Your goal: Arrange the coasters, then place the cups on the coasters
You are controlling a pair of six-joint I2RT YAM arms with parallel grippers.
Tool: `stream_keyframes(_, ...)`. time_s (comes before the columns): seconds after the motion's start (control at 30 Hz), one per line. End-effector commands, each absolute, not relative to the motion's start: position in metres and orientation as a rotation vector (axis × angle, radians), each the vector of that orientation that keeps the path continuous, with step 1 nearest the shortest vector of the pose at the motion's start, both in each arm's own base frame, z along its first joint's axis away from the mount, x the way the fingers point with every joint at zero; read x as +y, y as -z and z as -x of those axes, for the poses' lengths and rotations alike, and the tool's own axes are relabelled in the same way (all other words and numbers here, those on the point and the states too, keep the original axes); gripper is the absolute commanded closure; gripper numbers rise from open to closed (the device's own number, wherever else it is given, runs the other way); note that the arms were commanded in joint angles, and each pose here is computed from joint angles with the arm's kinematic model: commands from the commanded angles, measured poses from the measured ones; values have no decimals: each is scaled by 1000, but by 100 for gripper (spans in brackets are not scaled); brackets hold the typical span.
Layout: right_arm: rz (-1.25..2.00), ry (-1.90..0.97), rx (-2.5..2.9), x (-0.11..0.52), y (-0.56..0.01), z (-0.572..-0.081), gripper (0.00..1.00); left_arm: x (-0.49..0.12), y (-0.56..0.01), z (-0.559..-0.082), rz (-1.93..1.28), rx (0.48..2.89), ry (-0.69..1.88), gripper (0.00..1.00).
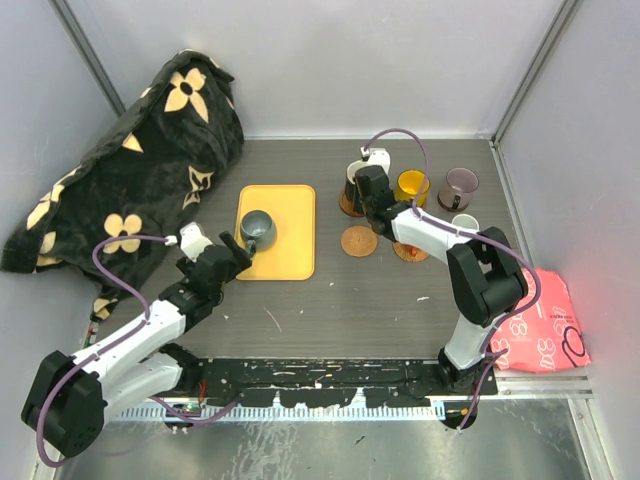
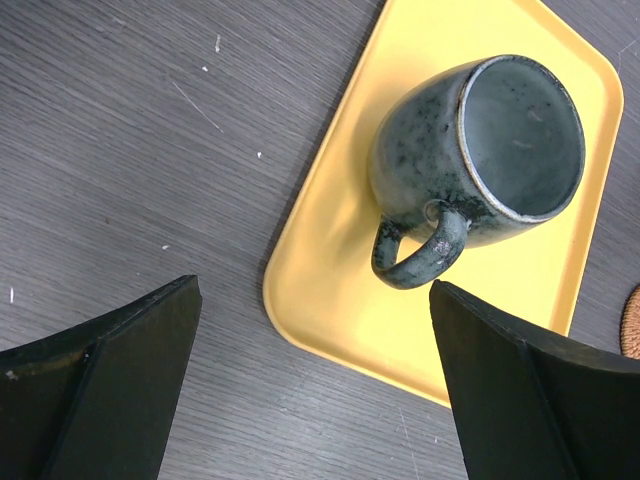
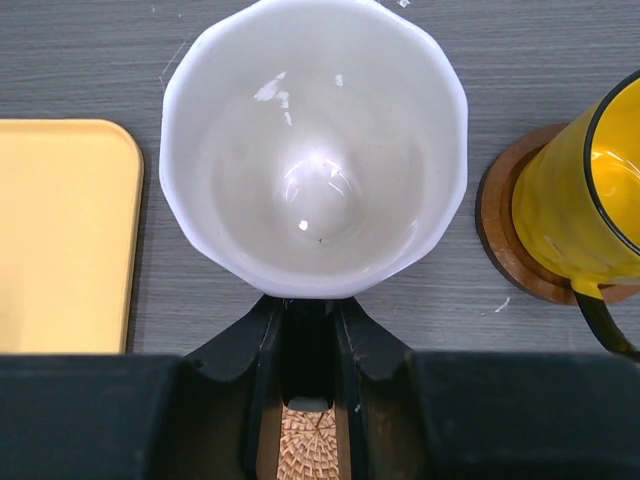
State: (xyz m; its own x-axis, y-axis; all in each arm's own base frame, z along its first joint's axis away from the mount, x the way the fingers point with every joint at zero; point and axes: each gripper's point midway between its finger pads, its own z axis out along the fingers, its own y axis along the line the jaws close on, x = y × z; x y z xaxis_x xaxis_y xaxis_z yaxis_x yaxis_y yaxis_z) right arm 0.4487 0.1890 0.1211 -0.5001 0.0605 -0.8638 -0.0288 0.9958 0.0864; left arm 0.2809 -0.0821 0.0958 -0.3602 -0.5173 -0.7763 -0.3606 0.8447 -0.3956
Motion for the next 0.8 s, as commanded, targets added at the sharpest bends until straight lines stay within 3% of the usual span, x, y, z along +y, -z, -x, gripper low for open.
stream_keyframes(0.0, -49, -234, 1887, 203, -178, -476, 99, -86, -116, -293, 673, 1920, 234, 2)
stream_keyframes(0.77, -13, -176, 1967, 201, -154, -487, 99, -87, -116, -294, 671, 1923, 232, 2)
